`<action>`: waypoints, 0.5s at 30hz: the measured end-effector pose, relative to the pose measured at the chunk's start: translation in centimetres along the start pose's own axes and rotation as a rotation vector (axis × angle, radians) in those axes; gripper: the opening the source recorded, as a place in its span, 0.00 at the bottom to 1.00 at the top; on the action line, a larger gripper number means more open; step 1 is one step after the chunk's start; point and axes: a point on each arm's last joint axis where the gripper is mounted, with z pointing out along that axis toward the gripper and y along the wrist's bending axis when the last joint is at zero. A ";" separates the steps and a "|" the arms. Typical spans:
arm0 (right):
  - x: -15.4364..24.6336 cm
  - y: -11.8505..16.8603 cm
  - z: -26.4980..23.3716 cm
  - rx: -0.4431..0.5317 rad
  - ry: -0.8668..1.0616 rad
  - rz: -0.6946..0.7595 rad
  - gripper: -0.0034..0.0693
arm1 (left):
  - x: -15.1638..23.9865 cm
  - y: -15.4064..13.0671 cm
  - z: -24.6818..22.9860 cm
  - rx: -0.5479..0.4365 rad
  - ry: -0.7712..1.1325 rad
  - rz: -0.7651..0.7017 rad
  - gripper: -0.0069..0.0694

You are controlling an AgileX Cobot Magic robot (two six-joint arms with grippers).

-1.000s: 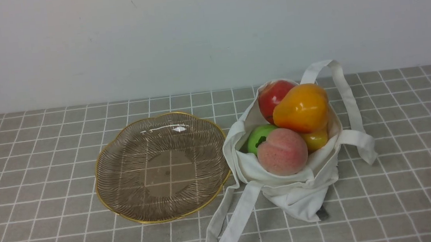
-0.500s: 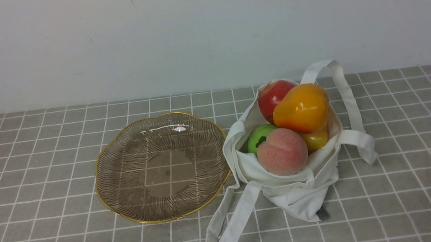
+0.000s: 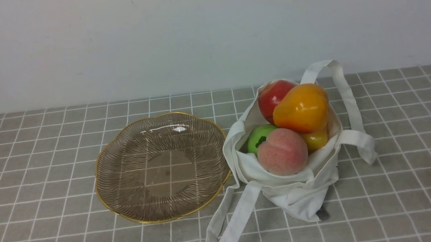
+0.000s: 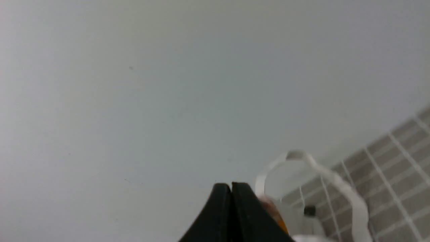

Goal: Take the fruit out of the bag on the grey coffee tablecloth and place them on the plate.
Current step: 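Reach into the cloth bag and grasp the peach with the right gripper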

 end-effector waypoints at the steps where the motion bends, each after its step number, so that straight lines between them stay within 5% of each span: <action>1: -1.7 1.1 0.6 0.009 0.042 -0.106 0.03 | 0.0 0.0 0.0 0.000 0.000 0.000 0.08; 5: -2.4 1.2 4.0 0.158 0.436 -0.288 0.03 | 0.0 0.0 0.0 0.000 0.000 0.000 0.08; 9: -0.3 -0.7 7.7 0.306 0.816 -0.249 0.03 | 0.0 0.0 0.0 0.000 0.000 0.000 0.08; 13: 2.3 -0.9 10.5 0.251 1.020 -0.221 0.03 | 0.0 0.0 0.0 0.000 0.001 0.000 0.08; 15: 3.8 0.3 12.1 0.133 1.114 -0.212 0.05 | 0.0 0.0 0.0 0.000 0.001 0.000 0.08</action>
